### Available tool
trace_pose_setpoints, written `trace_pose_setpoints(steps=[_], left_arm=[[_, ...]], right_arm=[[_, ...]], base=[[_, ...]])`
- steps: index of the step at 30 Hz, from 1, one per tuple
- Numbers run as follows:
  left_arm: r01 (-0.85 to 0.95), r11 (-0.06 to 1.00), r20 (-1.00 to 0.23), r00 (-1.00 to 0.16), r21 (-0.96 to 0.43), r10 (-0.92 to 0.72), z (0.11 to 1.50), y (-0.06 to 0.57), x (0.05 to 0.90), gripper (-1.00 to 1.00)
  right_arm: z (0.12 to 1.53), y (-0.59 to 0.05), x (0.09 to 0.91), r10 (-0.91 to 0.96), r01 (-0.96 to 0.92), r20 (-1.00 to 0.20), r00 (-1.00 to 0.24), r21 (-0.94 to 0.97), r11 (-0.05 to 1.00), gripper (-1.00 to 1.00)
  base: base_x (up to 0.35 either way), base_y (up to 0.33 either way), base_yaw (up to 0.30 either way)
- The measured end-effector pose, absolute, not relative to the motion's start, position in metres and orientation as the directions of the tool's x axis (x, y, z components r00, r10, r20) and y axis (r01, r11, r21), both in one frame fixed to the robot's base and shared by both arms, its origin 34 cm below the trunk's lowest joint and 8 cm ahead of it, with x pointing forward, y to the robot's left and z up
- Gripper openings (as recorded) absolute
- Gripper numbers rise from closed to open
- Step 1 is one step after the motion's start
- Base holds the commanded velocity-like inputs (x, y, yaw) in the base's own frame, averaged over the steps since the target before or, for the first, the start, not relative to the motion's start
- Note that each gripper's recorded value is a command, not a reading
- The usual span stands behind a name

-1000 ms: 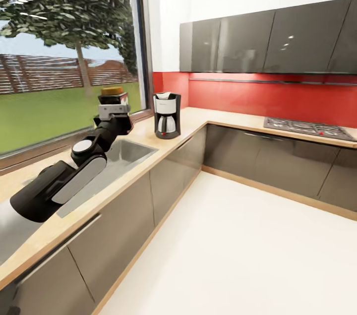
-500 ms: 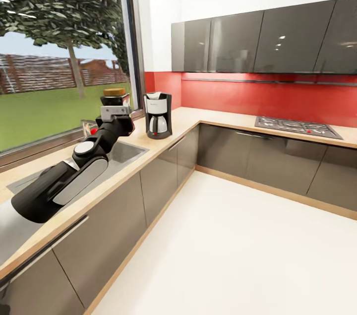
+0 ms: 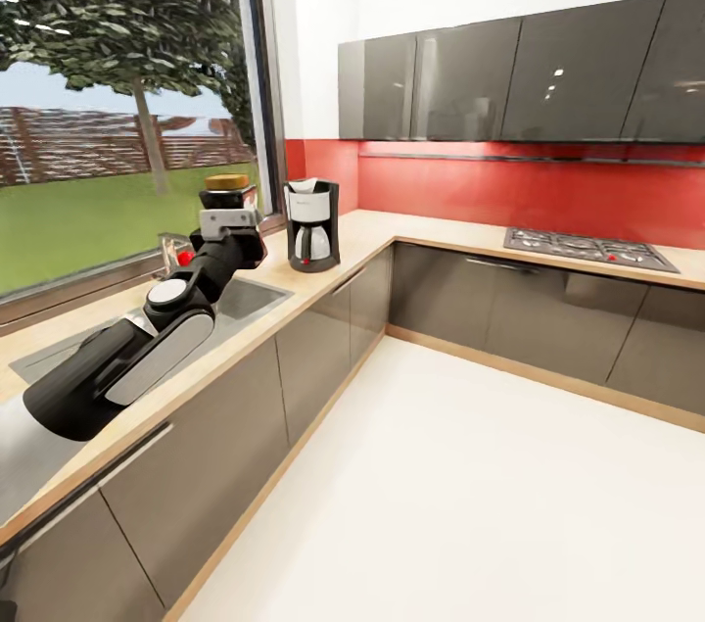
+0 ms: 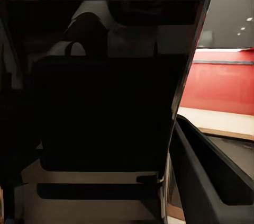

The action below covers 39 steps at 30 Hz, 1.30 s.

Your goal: Set up a coffee station on the kitchen countertop: keep the coffee maker on the countertop, move the bottle of coffee from the kitchen shelf to the counter next to the coffee maker, place a paper coffee filter on top of the coffee maker, put the saucer next to the coffee maker with the coffee cup on the saucer, and place the electric kettle next to the coffee maker.

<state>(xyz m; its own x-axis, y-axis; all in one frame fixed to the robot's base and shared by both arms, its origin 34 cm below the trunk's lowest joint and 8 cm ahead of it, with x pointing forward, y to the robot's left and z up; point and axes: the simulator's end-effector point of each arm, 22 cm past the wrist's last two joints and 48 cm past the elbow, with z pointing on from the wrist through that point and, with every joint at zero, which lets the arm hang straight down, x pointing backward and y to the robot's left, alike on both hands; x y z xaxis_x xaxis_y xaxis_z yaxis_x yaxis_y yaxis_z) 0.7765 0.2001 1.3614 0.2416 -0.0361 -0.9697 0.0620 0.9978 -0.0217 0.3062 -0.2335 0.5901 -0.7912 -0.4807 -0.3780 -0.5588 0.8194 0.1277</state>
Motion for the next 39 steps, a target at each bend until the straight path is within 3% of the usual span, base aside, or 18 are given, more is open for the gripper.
trace_pose_setpoints(steps=[39], left_arm=[[0.074, 0.997, -0.973, 0.231, -0.001, -0.019, 1.304, 0.191, 0.781, -1.00]], right_arm=[[0.540, -0.234, 0.313, -0.482, -0.560, -0.379, -0.790, 0.126, 0.819, 1.00]], base=[[0.000, 0.000, 0.000]])
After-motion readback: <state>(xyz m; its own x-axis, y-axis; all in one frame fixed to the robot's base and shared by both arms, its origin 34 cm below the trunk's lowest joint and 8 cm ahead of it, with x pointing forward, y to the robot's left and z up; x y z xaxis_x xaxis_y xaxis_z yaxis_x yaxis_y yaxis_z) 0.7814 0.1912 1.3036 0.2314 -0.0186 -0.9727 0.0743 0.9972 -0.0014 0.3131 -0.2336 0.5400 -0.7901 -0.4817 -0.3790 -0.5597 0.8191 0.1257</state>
